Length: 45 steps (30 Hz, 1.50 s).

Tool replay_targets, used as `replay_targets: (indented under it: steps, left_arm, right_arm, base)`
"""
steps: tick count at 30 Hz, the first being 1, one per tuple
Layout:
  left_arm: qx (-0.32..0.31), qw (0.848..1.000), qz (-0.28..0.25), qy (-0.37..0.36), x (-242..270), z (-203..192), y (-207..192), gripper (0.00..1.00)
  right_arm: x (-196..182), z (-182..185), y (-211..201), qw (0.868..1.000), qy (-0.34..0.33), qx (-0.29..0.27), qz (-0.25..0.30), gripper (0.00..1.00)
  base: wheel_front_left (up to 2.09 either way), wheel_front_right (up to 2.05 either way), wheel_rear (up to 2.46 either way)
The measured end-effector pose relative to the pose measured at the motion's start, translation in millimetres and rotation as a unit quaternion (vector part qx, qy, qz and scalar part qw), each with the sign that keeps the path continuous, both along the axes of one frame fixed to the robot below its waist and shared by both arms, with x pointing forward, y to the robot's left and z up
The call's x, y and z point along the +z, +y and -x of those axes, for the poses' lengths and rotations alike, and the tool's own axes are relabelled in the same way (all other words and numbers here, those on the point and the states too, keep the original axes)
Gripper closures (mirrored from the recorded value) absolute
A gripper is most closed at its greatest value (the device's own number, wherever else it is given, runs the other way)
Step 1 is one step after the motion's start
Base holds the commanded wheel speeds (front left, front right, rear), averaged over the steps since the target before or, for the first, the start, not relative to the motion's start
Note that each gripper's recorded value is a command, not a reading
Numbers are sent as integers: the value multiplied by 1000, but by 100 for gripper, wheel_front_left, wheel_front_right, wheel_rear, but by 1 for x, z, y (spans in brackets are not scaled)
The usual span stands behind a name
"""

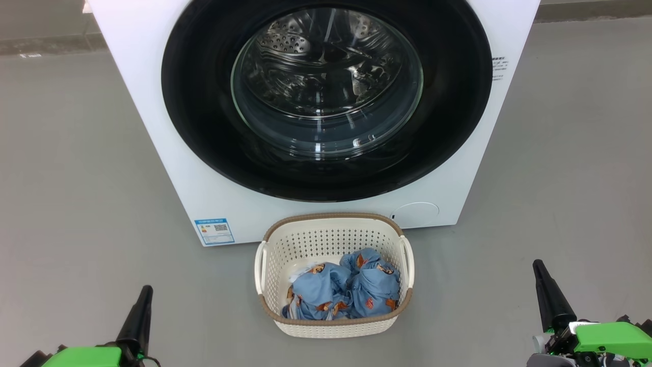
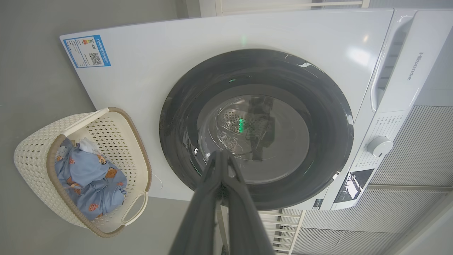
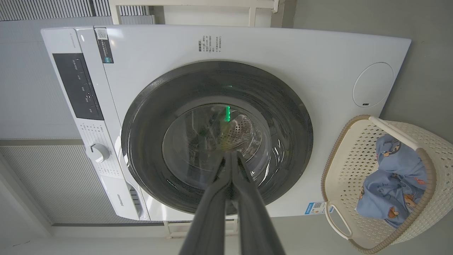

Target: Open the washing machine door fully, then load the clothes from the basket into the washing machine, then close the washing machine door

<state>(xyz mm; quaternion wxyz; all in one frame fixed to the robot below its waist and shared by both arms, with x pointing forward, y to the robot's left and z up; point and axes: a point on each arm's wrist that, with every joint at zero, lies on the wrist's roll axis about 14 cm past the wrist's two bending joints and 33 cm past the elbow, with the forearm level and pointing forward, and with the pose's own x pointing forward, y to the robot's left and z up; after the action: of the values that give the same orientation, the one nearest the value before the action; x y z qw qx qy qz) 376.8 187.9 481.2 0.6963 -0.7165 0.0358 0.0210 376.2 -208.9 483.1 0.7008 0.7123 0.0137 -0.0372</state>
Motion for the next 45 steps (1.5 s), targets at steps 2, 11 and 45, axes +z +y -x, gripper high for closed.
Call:
replay_targets:
  steps: [2, 11, 45]
  left_arm:
    - [0, 1000, 0, 0, 0, 0, 0, 100]
    - [-1, 1000, -2, 0, 0, 0, -1, 100]
    - [-1, 1000, -1, 0, 0, 0, -1, 100]
  right_arm:
    - [0, 0, 0, 1000, 0, 0, 0, 100]
    - [0, 0, 0, 1000, 0, 0, 0, 100]
    - [0, 0, 0, 1000, 0, -1, -1, 100]
  base:
    - [0, 0, 0]
    - [0, 0, 0]
    - [0, 0, 0]
